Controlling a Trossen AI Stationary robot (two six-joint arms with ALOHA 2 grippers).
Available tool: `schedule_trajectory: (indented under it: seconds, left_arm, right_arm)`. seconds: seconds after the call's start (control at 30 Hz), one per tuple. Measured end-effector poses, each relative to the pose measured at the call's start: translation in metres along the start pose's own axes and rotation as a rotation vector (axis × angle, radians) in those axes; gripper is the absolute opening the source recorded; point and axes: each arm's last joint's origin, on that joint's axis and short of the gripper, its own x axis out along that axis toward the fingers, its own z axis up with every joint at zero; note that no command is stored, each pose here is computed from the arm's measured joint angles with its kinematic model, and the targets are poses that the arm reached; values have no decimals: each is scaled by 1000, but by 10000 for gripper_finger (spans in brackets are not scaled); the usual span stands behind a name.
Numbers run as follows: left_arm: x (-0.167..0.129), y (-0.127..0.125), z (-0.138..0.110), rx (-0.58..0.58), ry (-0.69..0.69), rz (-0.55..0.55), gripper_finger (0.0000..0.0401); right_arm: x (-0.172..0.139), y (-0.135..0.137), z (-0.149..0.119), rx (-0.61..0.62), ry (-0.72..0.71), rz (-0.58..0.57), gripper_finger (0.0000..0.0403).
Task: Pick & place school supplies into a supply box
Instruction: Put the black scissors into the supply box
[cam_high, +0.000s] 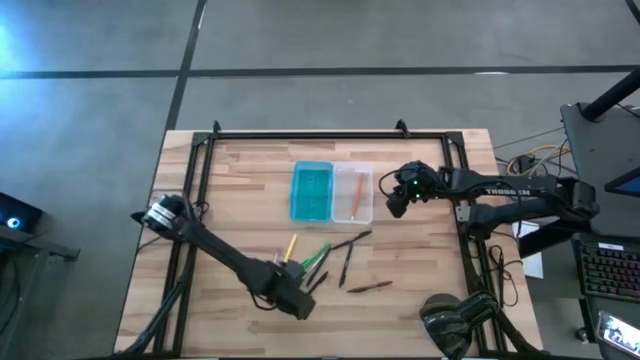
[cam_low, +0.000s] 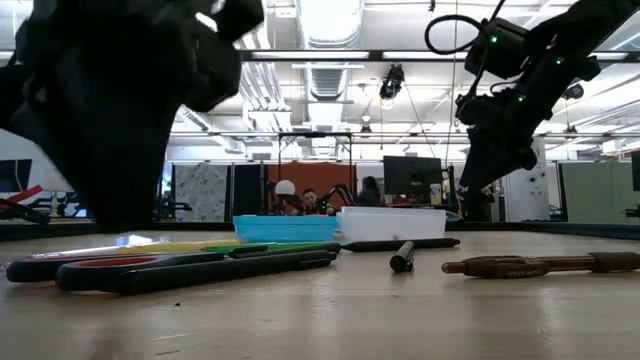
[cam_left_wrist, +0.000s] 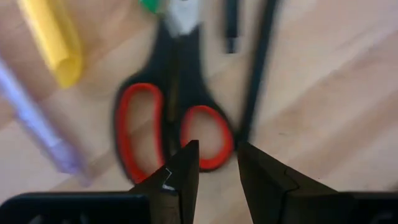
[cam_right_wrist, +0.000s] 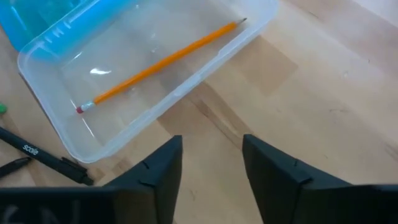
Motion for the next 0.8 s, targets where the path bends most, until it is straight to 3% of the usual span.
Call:
schedule_trajectory:
  seconds: [0.13, 0.27, 0.5, 0.8]
  left_arm:
    - [2, -3, 0, -3, -18, 148, 94]
    - [1, -8, 1, -15, -11, 222, 94]
    - [21, -8, 8, -153, 118, 237, 94]
    - [17, -8, 18, -209, 116, 257, 95]
  right_arm:
    - [0, 0, 0, 0, -5, -6, 188]
    - [0, 0, 0, -2, -5, -7, 198]
    - [0, 0, 0, -4, -5, -6, 201]
    - [0, 0, -2, -5, 24, 14, 201]
